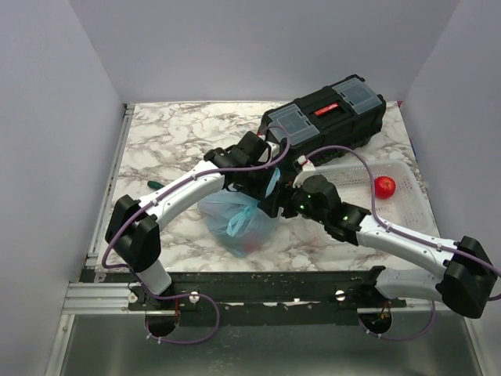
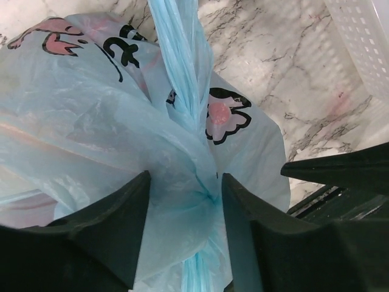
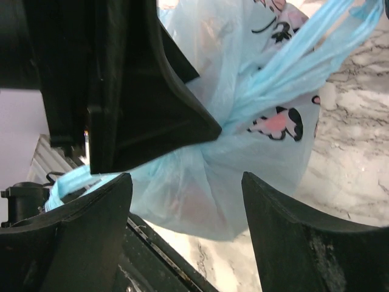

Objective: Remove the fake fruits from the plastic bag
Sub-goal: Untie the plastic bag at the center of the board.

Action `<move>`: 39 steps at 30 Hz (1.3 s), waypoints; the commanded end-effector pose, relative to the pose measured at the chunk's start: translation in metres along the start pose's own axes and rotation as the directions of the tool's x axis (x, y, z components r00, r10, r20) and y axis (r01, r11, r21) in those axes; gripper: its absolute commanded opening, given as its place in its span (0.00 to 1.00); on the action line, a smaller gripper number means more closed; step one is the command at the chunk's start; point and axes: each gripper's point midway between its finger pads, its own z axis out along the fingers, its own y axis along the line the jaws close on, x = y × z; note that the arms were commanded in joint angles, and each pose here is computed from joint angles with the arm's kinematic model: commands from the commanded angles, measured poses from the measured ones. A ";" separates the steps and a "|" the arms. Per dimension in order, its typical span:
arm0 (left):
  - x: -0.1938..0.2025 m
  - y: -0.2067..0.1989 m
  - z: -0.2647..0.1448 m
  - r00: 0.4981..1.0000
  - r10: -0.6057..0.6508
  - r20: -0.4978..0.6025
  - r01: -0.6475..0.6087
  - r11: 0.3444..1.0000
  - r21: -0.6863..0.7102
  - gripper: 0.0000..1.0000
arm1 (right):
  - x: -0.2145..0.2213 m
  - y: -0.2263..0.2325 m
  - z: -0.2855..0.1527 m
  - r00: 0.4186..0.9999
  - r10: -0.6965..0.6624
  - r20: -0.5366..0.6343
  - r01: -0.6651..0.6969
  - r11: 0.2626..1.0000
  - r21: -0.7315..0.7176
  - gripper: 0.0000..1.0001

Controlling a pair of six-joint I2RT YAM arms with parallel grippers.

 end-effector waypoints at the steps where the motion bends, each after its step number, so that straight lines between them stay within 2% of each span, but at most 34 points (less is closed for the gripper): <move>1: 0.003 0.004 0.000 0.999 0.028 -0.015 -0.029 0.999 -0.028 0.42 | -0.005 0.002 0.007 0.999 -0.037 0.013 0.037 0.999 0.000 0.73; 11: -0.004 0.003 -0.015 0.998 0.050 0.034 -0.050 0.999 -0.022 0.00 | 0.007 -0.003 0.017 0.998 -0.049 -0.032 0.049 0.999 0.003 0.73; 18: -0.009 -0.003 -0.028 0.995 0.065 0.078 -0.066 0.998 0.008 0.00 | 0.005 0.002 0.028 0.997 -0.065 -0.048 0.065 0.998 -0.002 0.70; 22: -0.010 -0.004 -0.035 0.992 0.068 0.103 -0.070 0.998 0.010 0.00 | 0.002 0.004 0.033 0.997 -0.062 -0.043 0.062 0.998 -0.005 0.61; 30: -0.016 0.006 -0.048 0.986 0.064 0.157 -0.056 0.997 -0.056 0.00 | 0.011 -0.001 0.037 0.998 -0.036 -0.054 0.036 0.999 -0.001 0.28; 35: -0.023 0.026 -0.061 0.976 0.060 0.211 -0.026 0.986 -0.163 0.00 | 0.017 -0.005 0.035 0.997 -0.029 -0.067 0.030 1.000 0.008 0.06; 39: -0.027 0.038 -0.071 0.965 0.055 0.255 0.001 0.977 -0.213 0.00 | 0.024 -0.013 0.032 0.997 -0.021 -0.075 0.023 0.999 0.033 0.01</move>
